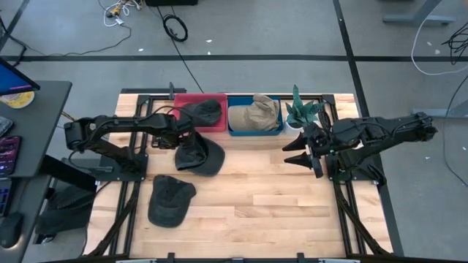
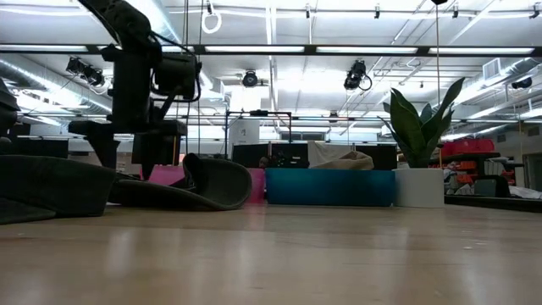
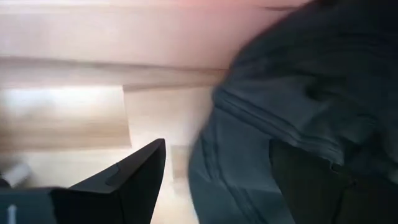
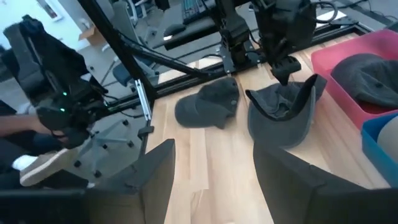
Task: Pick & Place hat
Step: Put the top black cap into the red bin
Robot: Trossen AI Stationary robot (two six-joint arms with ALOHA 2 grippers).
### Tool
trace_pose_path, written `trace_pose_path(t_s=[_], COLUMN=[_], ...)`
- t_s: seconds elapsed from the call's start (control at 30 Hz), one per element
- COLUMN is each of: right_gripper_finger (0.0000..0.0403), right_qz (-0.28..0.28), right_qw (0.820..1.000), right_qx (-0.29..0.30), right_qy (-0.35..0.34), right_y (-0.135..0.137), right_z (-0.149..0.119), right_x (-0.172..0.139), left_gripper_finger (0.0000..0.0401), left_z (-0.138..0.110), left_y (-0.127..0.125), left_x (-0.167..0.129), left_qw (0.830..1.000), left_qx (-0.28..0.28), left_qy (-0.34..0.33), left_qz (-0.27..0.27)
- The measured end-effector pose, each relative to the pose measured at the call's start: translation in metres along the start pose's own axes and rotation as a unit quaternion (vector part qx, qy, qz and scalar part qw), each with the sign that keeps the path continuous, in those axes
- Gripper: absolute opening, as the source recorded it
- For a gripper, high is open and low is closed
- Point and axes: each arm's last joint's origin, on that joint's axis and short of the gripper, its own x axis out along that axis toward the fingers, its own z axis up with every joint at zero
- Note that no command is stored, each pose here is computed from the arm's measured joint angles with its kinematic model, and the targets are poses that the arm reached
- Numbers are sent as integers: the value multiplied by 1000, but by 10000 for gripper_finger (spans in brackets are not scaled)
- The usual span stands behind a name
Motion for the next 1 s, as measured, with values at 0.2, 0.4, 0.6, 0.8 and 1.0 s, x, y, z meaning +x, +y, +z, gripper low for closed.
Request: trace_pose_path(t_s=[0.2,0.4,0.6,0.8,1.0], right_gripper_finger=[219,219,219,219,219], right_qz=[-5,-12,-20,-28,-28], right_qw=[1000,1000,999,999,999], right_qx=[9,16,20,23,23], right_qy=[-8,-11,-15,-19,-19], right_y=[0,-1,-4,-7,-7], right_z=[1,2,3,5,5], right_x=[2,2,2,2,2], left_gripper_finger=[290,290,286,234,174], left_z=[3,5,6,5,0], left_y=[11,9,9,8,3], left_x=[15,21,25,33,40], left_qw=[1000,999,999,999,999], left_qx=[-4,-2,-5,0,23], left_qy=[-2,-23,-43,-34,-26], left_qz=[-2,-30,-30,-7,2])
